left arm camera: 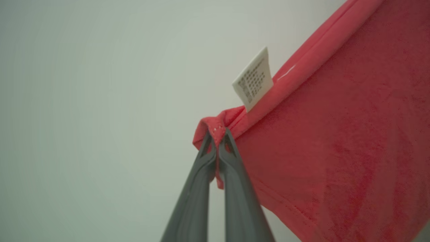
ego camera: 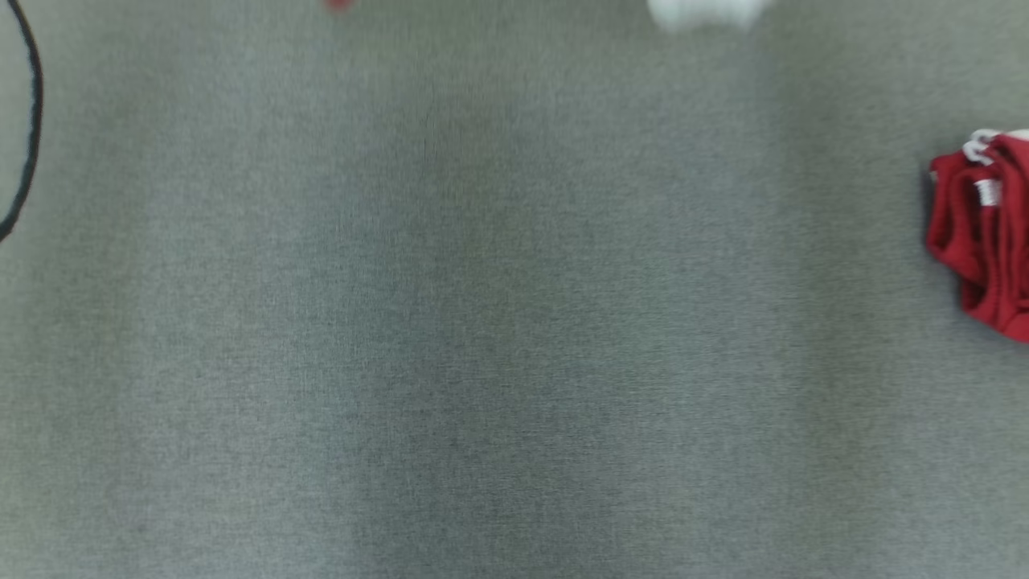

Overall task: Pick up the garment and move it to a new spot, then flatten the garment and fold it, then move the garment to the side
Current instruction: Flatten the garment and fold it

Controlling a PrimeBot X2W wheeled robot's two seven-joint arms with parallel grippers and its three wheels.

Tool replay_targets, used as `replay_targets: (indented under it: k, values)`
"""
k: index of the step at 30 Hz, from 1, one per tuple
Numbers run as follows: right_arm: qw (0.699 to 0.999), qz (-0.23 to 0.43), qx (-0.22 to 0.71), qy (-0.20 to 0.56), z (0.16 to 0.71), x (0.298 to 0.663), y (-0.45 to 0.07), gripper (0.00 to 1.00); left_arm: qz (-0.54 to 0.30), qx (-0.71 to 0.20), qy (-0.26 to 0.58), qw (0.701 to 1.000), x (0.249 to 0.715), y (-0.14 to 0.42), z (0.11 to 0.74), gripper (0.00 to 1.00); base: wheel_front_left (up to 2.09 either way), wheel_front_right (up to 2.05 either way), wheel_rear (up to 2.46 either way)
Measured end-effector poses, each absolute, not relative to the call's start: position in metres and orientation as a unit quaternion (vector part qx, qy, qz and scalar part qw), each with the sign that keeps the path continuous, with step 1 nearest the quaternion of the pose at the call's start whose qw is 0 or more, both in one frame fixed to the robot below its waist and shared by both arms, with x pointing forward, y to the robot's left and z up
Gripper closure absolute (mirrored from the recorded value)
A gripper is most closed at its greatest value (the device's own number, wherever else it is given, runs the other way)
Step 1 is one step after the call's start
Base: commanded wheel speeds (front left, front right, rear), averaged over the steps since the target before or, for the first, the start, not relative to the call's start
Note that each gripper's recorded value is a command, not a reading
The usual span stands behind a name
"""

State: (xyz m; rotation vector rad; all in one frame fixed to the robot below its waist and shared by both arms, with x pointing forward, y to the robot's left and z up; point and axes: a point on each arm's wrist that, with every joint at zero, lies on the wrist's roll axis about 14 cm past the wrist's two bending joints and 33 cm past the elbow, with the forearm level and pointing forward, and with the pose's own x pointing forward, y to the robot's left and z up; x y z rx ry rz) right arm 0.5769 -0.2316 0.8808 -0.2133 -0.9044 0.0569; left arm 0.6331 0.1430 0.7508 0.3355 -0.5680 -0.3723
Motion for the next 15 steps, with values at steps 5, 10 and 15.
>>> replay_targets:
  k: [5, 10, 15]
  values:
    - [0.917, 0.039, -0.087, -0.387, 0.823, 0.585, -0.236, 1.0, -0.18, 0.155, -0.252, 0.938, 0.631, 0.147, 0.72, 1.0, 0.0, 0.0, 0.0]
    - [0.947, 0.047, -0.069, -0.31, 0.745, 0.572, -0.246, 1.0, -0.176, 0.111, -0.184, 0.961, 0.611, 0.148, 0.647, 1.0, 0.0, 0.0, 0.0]
    - [0.986, 0.041, -0.001, -0.163, 0.607, 0.527, -0.25, 1.0, -0.151, 0.042, -0.03, 0.987, 0.559, 0.16, 0.513, 1.0, 0.0, 0.0, 0.0]
